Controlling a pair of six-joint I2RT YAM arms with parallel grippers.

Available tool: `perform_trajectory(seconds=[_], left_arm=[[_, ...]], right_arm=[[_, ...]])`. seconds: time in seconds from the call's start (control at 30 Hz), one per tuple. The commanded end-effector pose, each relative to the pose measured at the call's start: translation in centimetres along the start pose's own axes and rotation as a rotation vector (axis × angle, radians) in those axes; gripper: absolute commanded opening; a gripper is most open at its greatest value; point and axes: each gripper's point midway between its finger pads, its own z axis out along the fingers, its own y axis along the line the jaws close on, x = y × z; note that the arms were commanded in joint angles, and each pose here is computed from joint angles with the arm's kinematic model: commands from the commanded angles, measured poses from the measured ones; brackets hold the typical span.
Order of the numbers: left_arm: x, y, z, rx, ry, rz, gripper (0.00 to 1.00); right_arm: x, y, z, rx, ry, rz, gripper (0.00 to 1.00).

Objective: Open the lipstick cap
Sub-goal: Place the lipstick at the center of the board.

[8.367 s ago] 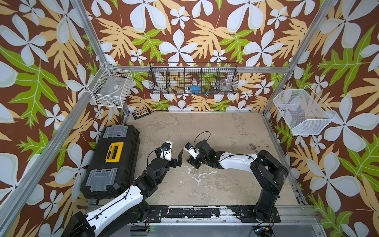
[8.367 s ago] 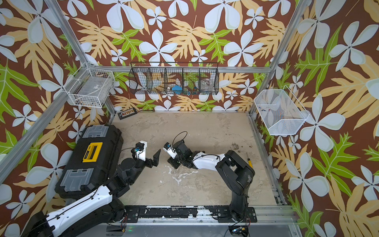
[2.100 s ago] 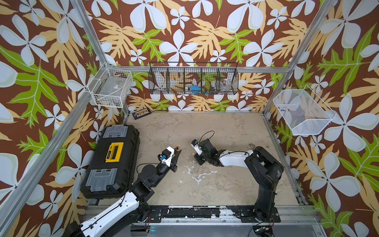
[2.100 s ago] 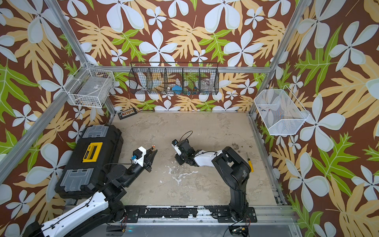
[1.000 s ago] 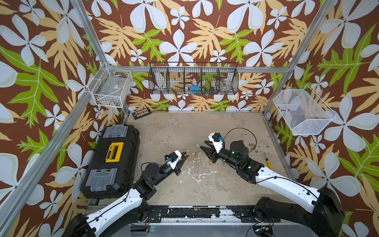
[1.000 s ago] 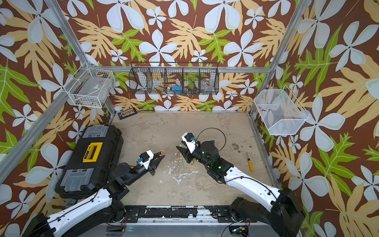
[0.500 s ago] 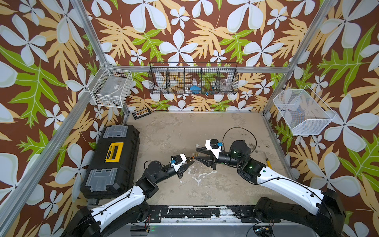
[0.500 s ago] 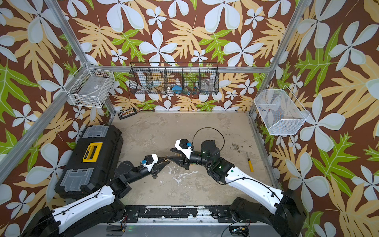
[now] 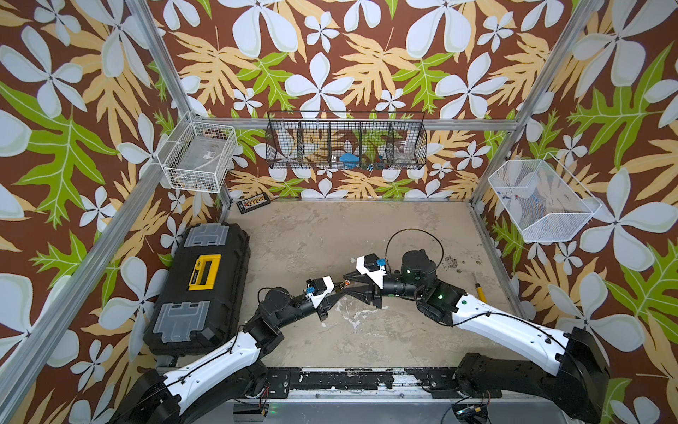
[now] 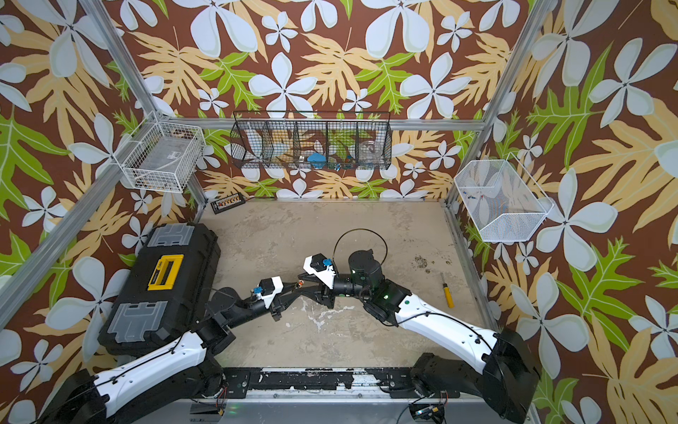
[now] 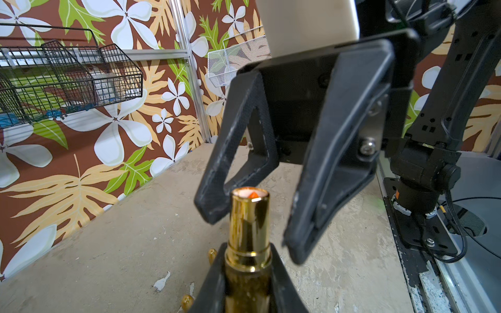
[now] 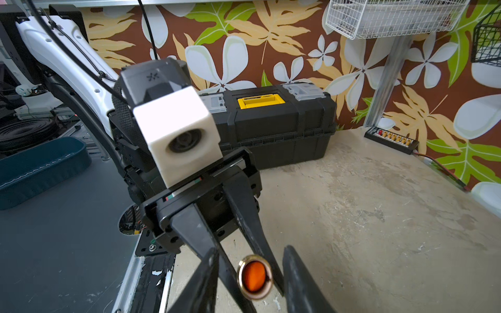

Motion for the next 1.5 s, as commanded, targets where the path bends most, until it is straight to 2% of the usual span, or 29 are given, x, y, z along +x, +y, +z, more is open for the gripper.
perform_trajectory(seconds=[0.0, 0.33, 0.63, 0.87, 0.97, 1.03, 1.17, 1.47], left_arm=[[-1.1, 0.1, 0.0, 0.001, -0.038, 0.009, 0.15], [-0.6, 0.3, 0.0, -0.011, -0.024, 0.005, 0.16], [-0.5, 0.5, 0.1, -0.025, -0.017, 0.000, 0.19], [-0.1, 0.7, 0.1, -0.034, -0.003, -0.007, 0.34], [0.5, 0.6, 0.2, -0.032, 0.016, -0.016, 0.44], [0.8, 0.6, 0.2, -0.029, 0.027, -0.022, 0.50], [1.5, 0.4, 0.3, -0.017, 0.050, -0.012, 0.56], [1.1, 1.5, -0.3, -0.096, 0.039, -0.012, 0.57]], right_arm=[[-0.1, 0.5, 0.2, -0.036, 0.004, 0.008, 0.36], [-0.3, 0.6, 0.1, -0.037, -0.005, 0.007, 0.24], [-0.4, 0.6, 0.0, -0.031, -0.006, 0.004, 0.21], [-0.3, 0.0, 0.0, 0.000, 0.000, 0.008, 0.20], [-0.4, -0.4, -0.2, 0.030, -0.006, 0.011, 0.21], [-0.2, -0.8, -0.2, 0.058, -0.002, 0.015, 0.21], [0.4, -3.5, -0.8, 0.227, 0.010, 0.029, 0.21], [3.0, -8.4, -3.3, 0.523, 0.030, 0.083, 0.21]])
